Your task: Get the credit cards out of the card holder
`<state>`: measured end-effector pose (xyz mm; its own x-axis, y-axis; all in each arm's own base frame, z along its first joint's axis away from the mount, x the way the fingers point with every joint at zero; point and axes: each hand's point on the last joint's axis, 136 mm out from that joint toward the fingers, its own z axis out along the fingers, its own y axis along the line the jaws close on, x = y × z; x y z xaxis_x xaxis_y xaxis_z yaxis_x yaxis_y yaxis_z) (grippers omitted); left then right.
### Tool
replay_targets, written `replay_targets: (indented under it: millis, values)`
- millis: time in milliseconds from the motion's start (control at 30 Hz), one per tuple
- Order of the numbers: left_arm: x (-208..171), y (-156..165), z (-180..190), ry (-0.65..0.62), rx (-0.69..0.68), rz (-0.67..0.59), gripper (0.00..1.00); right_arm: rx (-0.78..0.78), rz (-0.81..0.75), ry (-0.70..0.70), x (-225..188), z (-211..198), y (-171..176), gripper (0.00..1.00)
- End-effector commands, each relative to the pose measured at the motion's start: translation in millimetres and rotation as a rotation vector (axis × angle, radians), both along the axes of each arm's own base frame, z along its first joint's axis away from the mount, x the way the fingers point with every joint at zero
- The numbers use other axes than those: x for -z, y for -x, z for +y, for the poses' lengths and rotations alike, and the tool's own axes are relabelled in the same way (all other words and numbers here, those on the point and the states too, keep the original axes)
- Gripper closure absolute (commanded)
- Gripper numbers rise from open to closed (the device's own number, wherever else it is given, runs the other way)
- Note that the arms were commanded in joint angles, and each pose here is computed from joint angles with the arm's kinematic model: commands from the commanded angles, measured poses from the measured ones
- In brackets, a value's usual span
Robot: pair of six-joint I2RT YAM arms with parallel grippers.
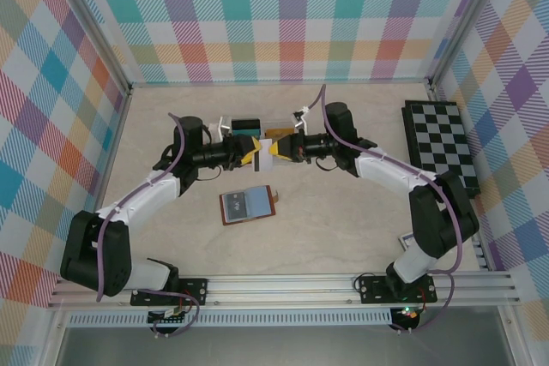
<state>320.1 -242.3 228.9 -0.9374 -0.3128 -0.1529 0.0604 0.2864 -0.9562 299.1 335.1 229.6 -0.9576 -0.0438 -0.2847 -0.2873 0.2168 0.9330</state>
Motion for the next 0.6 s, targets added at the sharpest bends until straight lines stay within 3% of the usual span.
replay_targets:
  millis: [0,33,167,233,367,567]
  values:
    - [-28,0,-11,0.055,0.045,-0.068,0.92,-0.032,-0.022,-0.055,-18,4,-4,1.0]
    - [-30,1,-12,0.049,0.051,-0.071,0.99,-0.032,-0.022,-0.059,-18,4,-4,0.98]
    - [-32,-3,-9,0.034,0.021,-0.083,1.0,-0.005,-0.013,-0.093,-22,4,-6,0.75]
    - [-36,-5,-9,0.041,0.008,-0.09,1.0,0.011,0.0,-0.107,-24,4,-6,0.7]
    - [-41,-9,-6,0.044,-0.025,-0.098,1.0,0.016,0.014,-0.124,-26,4,-3,0.68]
    - [-43,-13,-2,0.052,-0.083,-0.093,1.0,0.01,0.038,-0.153,-26,7,2,0.77]
